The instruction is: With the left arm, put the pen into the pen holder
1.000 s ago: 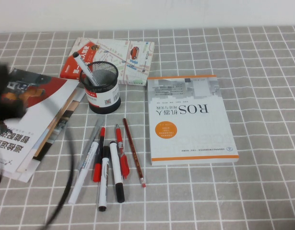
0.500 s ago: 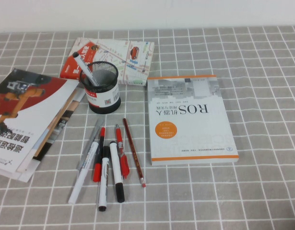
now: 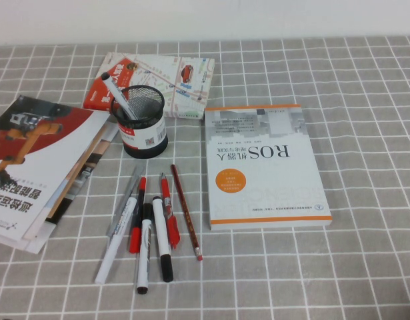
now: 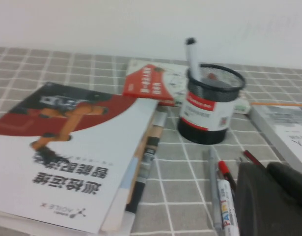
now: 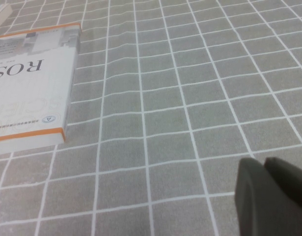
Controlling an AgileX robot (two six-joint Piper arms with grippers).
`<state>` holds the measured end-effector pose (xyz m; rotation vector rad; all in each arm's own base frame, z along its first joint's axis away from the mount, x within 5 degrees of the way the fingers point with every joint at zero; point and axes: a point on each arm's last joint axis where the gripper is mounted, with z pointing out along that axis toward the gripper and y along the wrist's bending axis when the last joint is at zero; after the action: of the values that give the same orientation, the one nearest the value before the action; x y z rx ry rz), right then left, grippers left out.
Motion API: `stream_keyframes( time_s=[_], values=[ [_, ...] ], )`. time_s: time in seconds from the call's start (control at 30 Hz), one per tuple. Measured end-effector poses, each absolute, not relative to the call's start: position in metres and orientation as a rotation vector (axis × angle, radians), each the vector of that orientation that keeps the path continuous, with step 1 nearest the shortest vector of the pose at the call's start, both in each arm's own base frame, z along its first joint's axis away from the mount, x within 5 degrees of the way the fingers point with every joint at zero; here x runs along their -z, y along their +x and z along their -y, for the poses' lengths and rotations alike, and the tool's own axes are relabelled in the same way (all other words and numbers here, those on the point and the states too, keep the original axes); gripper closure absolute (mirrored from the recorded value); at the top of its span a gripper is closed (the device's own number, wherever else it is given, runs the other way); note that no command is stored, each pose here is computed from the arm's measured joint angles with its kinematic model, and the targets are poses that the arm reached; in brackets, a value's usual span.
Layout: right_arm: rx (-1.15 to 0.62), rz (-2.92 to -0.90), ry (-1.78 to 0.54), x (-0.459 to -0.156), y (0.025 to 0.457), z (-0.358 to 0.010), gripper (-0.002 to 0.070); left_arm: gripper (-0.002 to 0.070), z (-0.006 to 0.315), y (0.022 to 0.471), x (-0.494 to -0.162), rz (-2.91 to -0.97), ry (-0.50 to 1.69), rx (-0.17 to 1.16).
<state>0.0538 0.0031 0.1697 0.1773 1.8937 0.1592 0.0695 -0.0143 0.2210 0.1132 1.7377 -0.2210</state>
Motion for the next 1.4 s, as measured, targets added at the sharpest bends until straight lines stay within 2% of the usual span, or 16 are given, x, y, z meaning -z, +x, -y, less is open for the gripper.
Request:
stream_keyframes(
  time_s=[0.17, 0.33, 0.87, 1.4],
  values=[
    [-0.159, -1.894, 0.177, -0.17, 0.054, -0.003, 0.0691, 0.0676, 0.013, 0.071, -0.199, -1.676, 0.079, 0.206],
    [-0.159, -1.894, 0.177, -0.17, 0.054, -0.003, 0.0691, 0.0676, 0.012, 0.071, -0.2, -1.617, 0.061, 0.196],
    [-0.159, -1.894, 0.177, -0.17, 0.054, -0.003, 0.0691, 0.0676, 0.008, 0.052, -0.173, -1.864, 0.128, 0.122],
    [-0.159, -1.894, 0.177, -0.17, 0.054, -0.003, 0.0691, 0.0676, 0.008, 0.052, -0.172, -1.872, 0.162, 0.094]
  ],
)
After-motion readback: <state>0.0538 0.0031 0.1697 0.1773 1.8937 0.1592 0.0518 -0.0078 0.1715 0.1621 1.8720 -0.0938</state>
